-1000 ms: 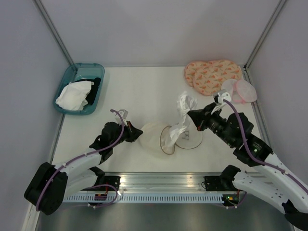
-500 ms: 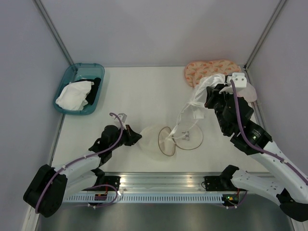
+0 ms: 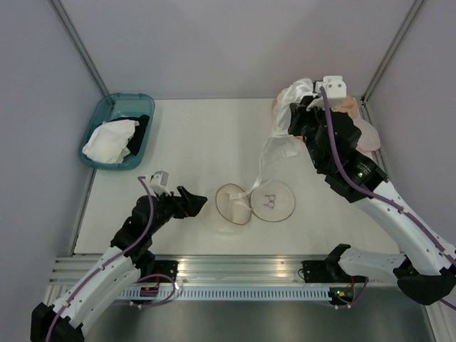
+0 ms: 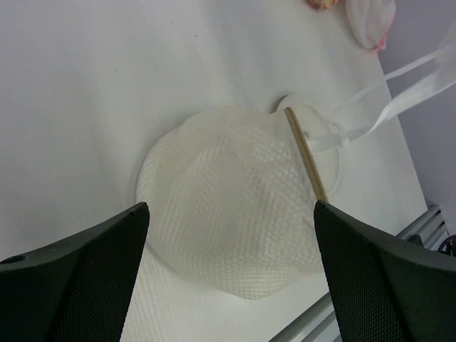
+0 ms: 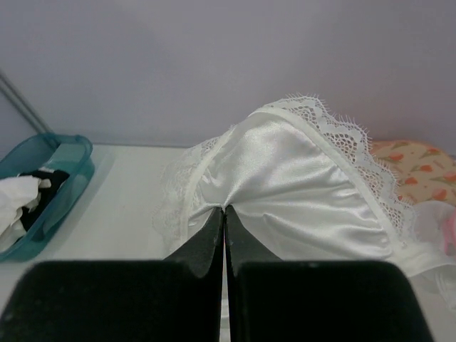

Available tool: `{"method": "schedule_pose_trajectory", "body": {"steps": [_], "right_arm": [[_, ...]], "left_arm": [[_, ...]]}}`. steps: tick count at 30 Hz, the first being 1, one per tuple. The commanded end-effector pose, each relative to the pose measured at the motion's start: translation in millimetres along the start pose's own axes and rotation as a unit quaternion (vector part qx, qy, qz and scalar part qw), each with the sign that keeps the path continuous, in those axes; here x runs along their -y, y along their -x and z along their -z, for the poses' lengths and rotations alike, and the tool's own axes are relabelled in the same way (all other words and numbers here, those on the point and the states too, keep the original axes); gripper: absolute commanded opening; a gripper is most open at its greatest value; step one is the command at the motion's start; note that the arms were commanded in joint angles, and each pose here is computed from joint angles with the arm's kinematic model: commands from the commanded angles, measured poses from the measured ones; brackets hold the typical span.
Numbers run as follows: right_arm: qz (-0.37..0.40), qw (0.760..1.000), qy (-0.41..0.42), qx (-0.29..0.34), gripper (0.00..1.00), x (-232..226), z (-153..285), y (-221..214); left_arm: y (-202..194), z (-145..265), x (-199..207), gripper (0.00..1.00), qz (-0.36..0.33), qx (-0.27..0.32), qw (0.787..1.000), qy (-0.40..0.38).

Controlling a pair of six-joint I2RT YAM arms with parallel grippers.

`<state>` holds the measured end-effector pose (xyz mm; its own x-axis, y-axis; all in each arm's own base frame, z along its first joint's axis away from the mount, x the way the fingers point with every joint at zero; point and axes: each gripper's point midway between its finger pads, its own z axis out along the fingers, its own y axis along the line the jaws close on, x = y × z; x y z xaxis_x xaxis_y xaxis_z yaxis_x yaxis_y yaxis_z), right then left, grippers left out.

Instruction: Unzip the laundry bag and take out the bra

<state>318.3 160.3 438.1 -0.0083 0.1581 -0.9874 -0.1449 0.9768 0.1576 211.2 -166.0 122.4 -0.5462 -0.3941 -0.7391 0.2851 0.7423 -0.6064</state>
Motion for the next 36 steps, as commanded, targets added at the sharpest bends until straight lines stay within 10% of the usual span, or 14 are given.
{"method": "schedule_pose_trajectory", "body": {"steps": [1, 6, 16, 36], "right_arm": [[0.025, 0.995, 0.082, -0.043, 0.00, -36.0, -11.0, -24.1], [0.021, 0.977, 0.186, -0.099, 0.00, -76.0, -8.8, -61.4], [-0.035, 0.911, 0.368, -0.184, 0.00, -145.2, 17.1, -109.5], [-0.058, 0.872, 0.437, -0.215, 0.00, -215.9, 12.8, -139.1]], "left_arm": [[42.3, 22.0, 22.7, 1.00, 0.018, 0.060, 0.998, -0.007], [87.9, 46.7, 71.8, 1.00, -0.010, 0.127, 0.987, -0.094], [86.3, 20.1, 126.0, 1.00, -0.116, 0.072, 0.965, -0.224], [96.9, -11.0, 153.2, 1.00, -0.101, 0.067, 0.959, -0.257]]}}
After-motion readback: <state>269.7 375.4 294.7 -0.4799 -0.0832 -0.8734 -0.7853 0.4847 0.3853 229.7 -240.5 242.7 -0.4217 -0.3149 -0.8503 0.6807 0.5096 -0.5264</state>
